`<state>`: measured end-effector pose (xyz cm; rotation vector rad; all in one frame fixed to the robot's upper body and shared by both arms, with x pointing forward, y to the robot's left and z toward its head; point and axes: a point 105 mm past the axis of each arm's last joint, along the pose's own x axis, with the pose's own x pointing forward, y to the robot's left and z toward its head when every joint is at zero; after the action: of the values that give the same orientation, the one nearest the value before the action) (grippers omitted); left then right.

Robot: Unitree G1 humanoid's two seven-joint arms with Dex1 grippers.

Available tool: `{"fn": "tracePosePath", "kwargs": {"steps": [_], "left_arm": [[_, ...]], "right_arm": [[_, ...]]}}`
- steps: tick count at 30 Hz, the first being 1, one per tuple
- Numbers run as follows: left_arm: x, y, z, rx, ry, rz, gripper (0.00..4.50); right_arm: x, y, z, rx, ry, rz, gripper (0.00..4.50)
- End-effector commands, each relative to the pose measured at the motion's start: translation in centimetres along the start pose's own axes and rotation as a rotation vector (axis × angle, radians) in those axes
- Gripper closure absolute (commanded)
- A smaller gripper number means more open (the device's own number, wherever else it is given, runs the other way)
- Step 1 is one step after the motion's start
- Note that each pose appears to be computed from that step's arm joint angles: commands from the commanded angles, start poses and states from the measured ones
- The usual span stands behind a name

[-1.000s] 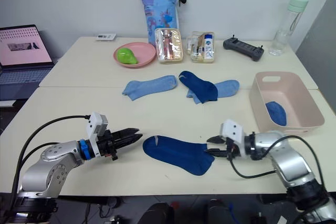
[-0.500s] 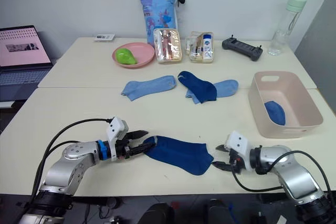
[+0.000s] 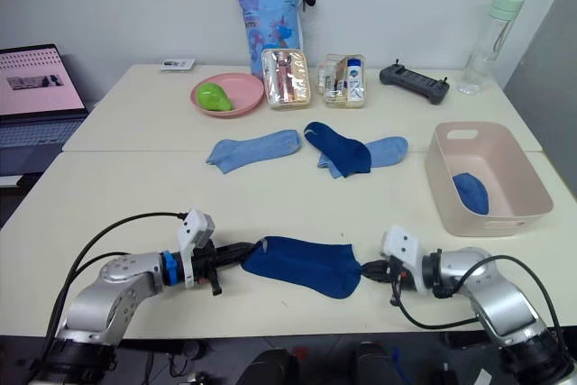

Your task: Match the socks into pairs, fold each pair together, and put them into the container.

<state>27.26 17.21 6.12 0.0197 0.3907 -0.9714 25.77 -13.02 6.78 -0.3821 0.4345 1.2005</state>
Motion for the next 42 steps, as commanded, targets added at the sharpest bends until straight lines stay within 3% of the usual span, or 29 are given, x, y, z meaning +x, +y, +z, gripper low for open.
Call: {"fn": "tracePosePath", "kwargs": {"steps": [1,5,15,17,19,24,25,27,30,33,39,42], "left_arm": [[-0.2,-0.8,0.6,-0.02,-0.028,0.002,4.49],[0.1,-2.4,1.0,-0.121,-0.086,0.0,4.49],[0.4,-2.0,0.1,-0.14,-0.076,0.094,4.49],[0.4,-1.7,0.4,-0.137,-0.096,0.107,4.5],[0.2,-1.6,0.3,-0.129,-0.089,0.101,4.1],[-0.8,-0.6,0.2,-0.104,-0.087,0.156,2.64],[-1.1,-0.3,0.4,-0.096,-0.093,0.171,2.3],[-1.6,-0.2,2.0,-0.039,-0.152,0.17,1.68],[-1.6,-0.9,3.9,0.069,-0.206,0.131,1.68],[-0.8,-1.0,4.1,0.155,-0.197,0.116,2.34],[2.0,-1.7,1.2,0.234,-0.089,0.074,4.35],[2.3,-0.9,-0.5,0.236,-0.038,0.094,4.46]], "right_arm": [[-0.8,-1.3,1.0,-0.06,0.008,-0.009,4.5],[-1.4,-3.4,1.8,-0.131,0.067,0.005,4.5],[-1.4,-5.1,1.3,-0.156,0.113,0.02,4.5],[-1.4,-4.9,1.3,-0.149,0.11,0.032,4.01],[-1.5,-5.0,1.3,-0.154,0.099,0.008,3.42],[-2.7,-5.9,2.2,-0.212,0.063,-0.078,1.71],[-3.0,-6.0,2.6,-0.213,0.043,-0.093,1.69],[-3.3,-5.9,4.3,-0.206,-0.05,-0.121,1.69],[-2.5,-4.9,5.8,-0.204,-0.143,-0.109,1.69],[-0.7,-4.0,6.1,-0.201,-0.172,-0.106,2.33],[2.0,-2.9,2.9,-0.175,-0.116,-0.125,4.49],[2.0,-3.2,1.3,-0.153,-0.088,-0.158,4.5]]}}
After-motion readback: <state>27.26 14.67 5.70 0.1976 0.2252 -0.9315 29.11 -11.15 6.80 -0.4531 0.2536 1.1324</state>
